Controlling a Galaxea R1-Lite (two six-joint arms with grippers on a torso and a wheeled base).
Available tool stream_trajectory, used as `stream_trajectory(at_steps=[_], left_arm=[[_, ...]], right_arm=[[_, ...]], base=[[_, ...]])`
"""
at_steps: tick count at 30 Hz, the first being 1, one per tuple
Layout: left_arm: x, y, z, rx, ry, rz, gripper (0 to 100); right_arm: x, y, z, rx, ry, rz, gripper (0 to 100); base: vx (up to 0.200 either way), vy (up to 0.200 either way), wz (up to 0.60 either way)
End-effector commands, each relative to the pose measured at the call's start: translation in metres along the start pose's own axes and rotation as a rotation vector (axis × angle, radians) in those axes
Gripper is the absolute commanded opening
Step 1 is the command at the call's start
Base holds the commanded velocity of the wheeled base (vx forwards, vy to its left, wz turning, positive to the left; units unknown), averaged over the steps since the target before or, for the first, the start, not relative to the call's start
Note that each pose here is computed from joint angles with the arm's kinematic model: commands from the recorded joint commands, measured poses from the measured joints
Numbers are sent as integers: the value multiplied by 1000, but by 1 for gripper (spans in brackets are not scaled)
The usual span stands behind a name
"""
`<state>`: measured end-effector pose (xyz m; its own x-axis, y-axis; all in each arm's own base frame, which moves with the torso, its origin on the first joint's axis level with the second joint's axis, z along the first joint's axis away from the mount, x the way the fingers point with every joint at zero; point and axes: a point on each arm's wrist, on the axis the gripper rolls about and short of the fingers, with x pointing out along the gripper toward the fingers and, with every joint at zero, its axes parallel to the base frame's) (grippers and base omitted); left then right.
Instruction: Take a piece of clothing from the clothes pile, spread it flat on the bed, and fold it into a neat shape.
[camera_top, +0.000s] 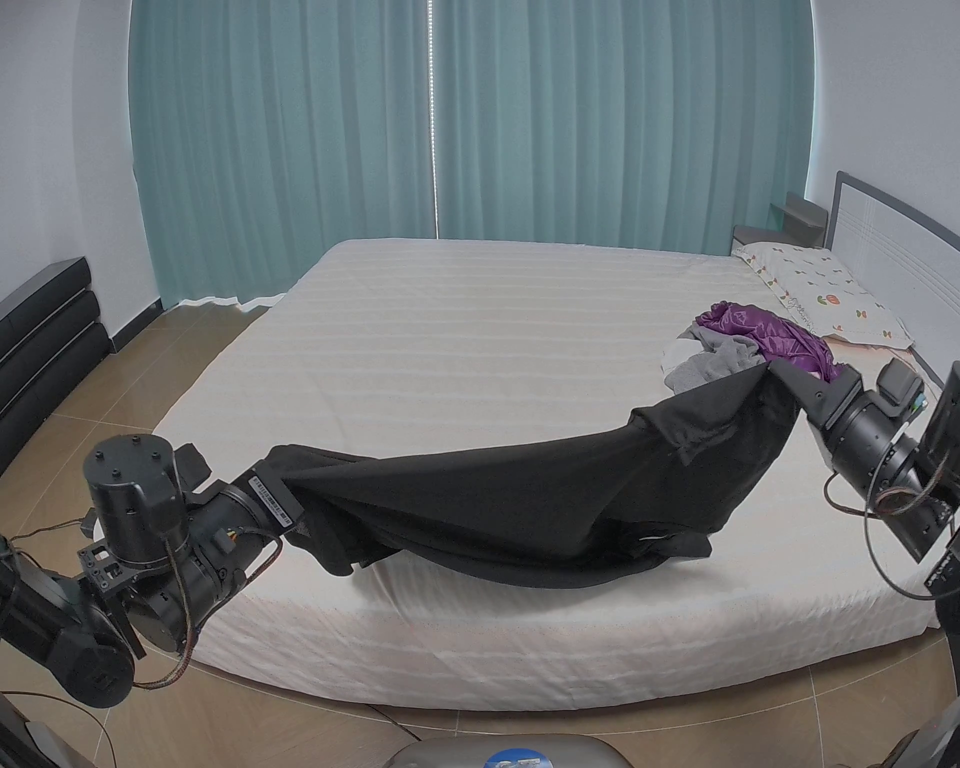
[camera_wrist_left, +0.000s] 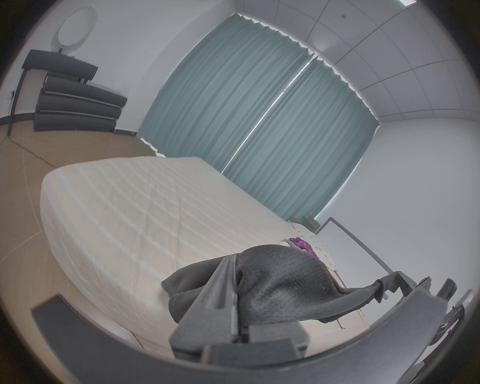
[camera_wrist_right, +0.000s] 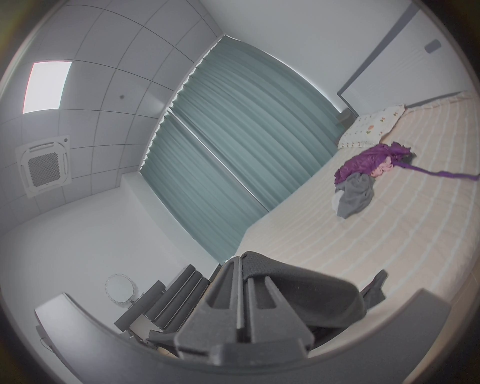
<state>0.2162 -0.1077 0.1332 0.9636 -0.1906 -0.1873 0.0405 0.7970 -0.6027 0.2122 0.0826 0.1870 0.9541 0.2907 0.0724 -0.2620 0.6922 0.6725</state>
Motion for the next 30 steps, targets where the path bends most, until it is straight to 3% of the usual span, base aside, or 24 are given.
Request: stream_trajectory(at_steps=[1,10,15,24,30], left_arm=[[-17,-13,24,14,-93,-75,0],[12,-35,51,141,-188,-95,0],[49,-38,54,146,-171,-48,0],[96,-26,52,144,-170,10,0],[134,-14,35,157,-138,49,0]], right_arm=[[-31,39,47,-14,-140,122,0],[4,64,115,-36,-260,51,0],[37,62,127,-50,-277,16,0],[95,32,103,-101,-197,-65,0],[138,4,79,-100,-131,-124,0]], base=[[0,0,0],[0,0,0],[0,0,0],[200,0,0],[200,0,0]])
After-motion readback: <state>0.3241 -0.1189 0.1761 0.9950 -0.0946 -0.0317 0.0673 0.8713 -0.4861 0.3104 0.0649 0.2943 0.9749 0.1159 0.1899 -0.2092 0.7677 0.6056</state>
